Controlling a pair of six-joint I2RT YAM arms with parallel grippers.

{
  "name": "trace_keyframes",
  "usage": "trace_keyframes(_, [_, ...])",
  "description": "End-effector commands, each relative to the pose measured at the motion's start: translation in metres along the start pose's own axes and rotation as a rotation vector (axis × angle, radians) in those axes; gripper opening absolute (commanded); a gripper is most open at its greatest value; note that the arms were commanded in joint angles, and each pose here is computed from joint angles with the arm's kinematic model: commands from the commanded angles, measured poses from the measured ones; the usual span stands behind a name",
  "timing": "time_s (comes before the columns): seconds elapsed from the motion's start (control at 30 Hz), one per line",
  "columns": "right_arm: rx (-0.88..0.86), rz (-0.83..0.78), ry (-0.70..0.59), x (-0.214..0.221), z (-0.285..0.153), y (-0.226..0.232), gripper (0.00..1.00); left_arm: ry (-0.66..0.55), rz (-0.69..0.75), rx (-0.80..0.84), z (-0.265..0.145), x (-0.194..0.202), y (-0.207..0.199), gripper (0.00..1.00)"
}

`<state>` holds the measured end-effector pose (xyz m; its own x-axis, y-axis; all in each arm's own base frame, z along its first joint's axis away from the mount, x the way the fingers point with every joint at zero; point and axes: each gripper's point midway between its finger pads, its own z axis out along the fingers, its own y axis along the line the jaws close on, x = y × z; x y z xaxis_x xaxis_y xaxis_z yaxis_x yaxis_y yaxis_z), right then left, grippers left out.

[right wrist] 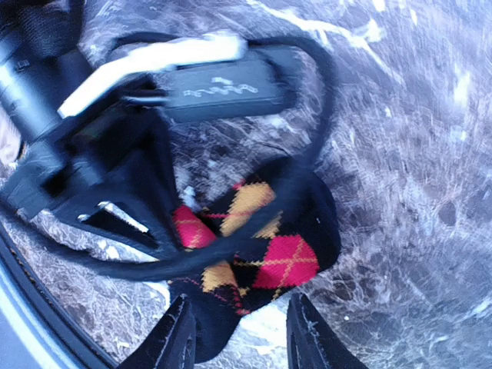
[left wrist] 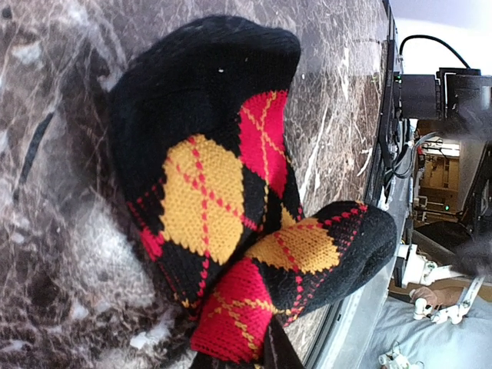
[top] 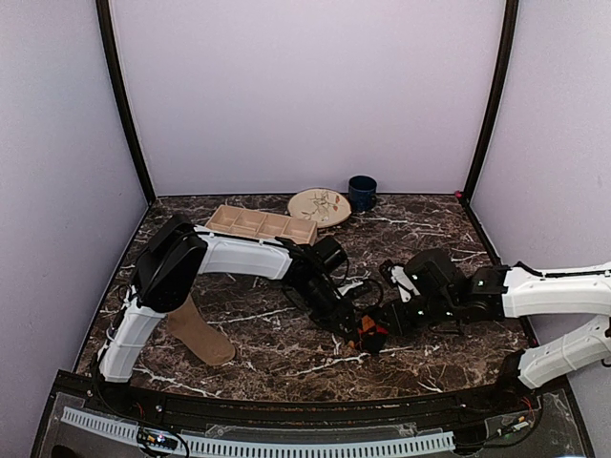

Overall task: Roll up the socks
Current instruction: Roll the sock at the center of the board.

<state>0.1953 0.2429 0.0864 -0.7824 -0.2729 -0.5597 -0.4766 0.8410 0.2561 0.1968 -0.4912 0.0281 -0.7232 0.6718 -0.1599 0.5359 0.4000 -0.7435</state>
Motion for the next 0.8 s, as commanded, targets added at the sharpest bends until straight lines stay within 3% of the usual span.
trace_keyframes(0.0, [0.126,-0.139,-0.092,-0.016,-0.015,0.009,0.41,0.116,-0.115,-0.058,0.011,0.033,0.030,0.14])
trace_keyframes(0.37, [0.193,-0.477,-0.052,0.008,-0.011,0.059,0.51,0.131,-0.118,-0.026,0.004,0.032,0.028,0.14])
trace_keyframes(0.47, [0.195,-0.519,-0.014,0.019,-0.004,0.063,0.61,0.140,-0.117,-0.019,0.000,0.031,0.028,0.14])
trace_keyframes(0.77, [0.229,-0.577,0.063,0.034,0.017,0.058,0.62,0.154,-0.118,0.006,-0.005,0.033,0.030,0.14])
